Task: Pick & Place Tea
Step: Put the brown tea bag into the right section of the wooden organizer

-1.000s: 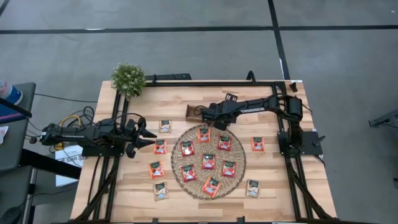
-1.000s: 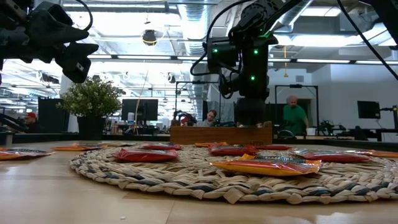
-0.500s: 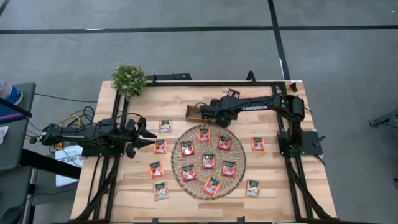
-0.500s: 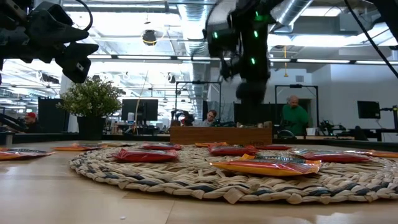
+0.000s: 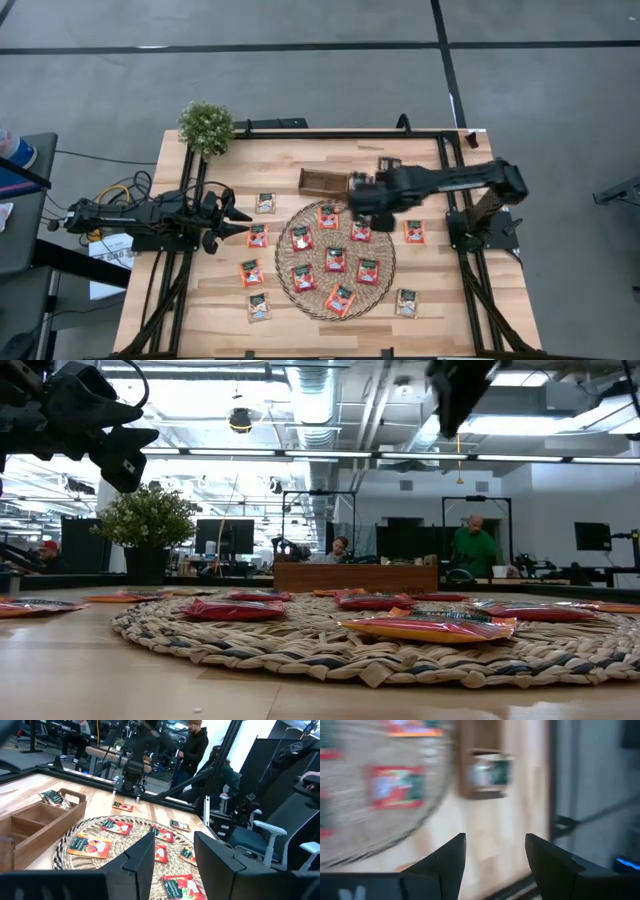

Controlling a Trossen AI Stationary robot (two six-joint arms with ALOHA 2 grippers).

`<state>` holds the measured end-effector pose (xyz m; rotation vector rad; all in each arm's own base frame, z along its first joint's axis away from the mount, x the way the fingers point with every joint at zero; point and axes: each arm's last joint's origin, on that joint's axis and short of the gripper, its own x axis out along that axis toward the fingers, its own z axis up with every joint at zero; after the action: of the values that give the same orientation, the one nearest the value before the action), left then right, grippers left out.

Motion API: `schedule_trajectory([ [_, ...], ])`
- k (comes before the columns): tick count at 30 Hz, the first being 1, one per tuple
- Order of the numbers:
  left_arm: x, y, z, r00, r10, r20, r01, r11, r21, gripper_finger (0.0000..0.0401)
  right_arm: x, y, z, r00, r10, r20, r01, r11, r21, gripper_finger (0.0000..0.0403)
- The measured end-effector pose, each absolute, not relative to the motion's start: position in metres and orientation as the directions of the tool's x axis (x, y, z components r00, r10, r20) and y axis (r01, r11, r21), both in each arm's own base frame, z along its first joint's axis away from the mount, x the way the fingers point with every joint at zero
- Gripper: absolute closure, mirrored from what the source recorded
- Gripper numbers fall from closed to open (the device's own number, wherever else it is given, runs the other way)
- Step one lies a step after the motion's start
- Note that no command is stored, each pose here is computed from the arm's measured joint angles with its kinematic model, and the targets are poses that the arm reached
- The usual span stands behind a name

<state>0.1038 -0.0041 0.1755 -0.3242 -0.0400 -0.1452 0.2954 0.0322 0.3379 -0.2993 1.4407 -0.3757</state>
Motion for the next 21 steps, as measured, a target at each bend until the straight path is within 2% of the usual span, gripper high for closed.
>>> schedule_trajectory([
  [7, 0.104, -0.004, 0.176, 0.989, -0.136, 0.066, 0.150, 0.938, -0.314, 0.0273, 0.253, 0.079, 0.370, 0.225, -0.180, -0.958, 0.108, 0.981, -0.159, 0.0204],
  [13, 0.104, -0.004, 0.176, 0.989, -0.135, 0.066, 0.149, 0.938, -0.314, 0.0273, 0.225, 0.117, 0.381, 0.290, -0.108, -0.951, 0.122, 0.990, -0.075, 0.0208],
  [17, 0.104, -0.004, 0.176, 0.989, -0.136, 0.066, 0.150, 0.938, -0.314, 0.0273, 0.218, 0.141, 0.369, 0.280, -0.069, -0.957, 0.124, 0.992, -0.035, 0.0209],
  [21, 0.104, -0.004, 0.176, 0.989, -0.136, 0.066, 0.150, 0.938, -0.314, 0.0273, 0.215, 0.163, 0.337, 0.243, -0.015, -0.970, 0.096, 0.995, 0.009, 0.0209],
])
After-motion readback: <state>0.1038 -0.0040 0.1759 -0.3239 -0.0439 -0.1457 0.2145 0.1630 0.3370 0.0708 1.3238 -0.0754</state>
